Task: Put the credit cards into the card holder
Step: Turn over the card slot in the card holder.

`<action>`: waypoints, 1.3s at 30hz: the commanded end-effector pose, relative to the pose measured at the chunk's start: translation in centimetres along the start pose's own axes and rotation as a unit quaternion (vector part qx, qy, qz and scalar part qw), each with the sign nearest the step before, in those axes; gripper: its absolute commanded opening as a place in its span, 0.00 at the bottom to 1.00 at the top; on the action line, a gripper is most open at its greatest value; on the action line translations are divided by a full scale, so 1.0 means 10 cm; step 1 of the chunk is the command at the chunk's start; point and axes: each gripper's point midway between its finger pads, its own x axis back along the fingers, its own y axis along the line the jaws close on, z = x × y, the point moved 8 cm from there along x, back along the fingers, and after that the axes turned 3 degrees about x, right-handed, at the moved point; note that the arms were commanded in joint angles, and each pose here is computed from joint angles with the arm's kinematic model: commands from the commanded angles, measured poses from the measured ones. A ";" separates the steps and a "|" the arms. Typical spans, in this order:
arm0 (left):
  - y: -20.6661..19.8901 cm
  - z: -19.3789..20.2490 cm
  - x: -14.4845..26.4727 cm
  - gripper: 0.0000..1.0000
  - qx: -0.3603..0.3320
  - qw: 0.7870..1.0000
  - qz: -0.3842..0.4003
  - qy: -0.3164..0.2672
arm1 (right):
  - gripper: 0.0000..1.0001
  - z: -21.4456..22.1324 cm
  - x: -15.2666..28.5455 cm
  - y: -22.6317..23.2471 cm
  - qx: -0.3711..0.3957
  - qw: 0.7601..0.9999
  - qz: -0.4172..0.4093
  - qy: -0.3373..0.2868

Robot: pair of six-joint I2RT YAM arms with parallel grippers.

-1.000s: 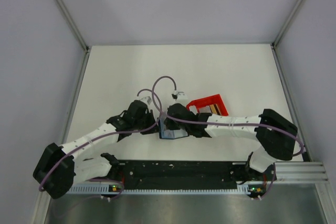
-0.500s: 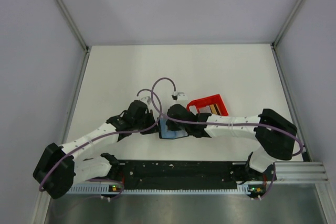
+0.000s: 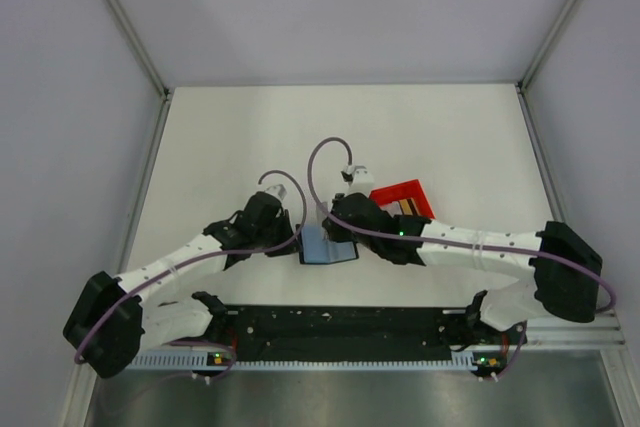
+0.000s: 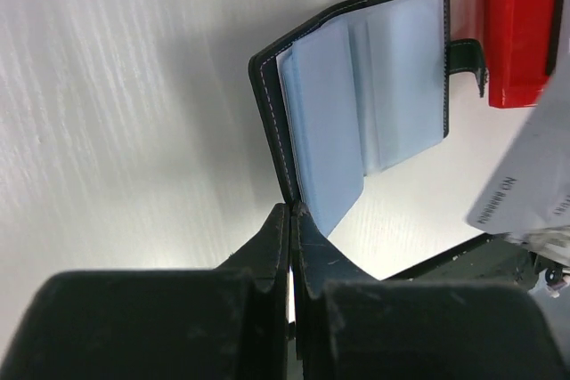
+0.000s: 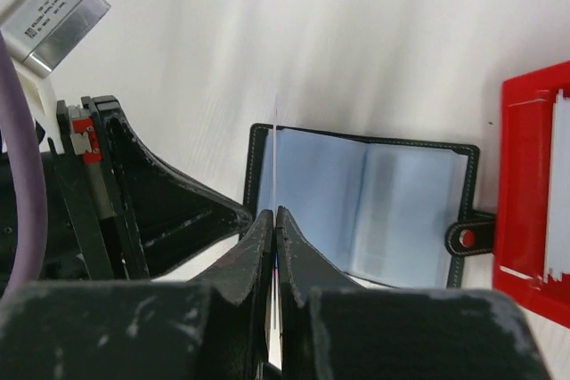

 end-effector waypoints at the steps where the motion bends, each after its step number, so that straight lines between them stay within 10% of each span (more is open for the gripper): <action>1: 0.12 0.04 -0.05 0.00 -0.004 0.999 -0.037 -0.005 | 0.00 0.05 0.10 -0.20 0.004 1.000 0.023 -0.002; 9: 0.19 0.07 -0.12 0.00 -0.005 0.999 -0.050 0.000 | 0.00 0.32 -0.10 -0.32 -0.023 0.995 -0.035 0.095; 39: 0.23 0.11 -0.23 0.00 -0.004 0.998 -0.058 0.012 | 0.00 0.61 -0.50 -0.64 -0.137 0.977 -0.076 0.143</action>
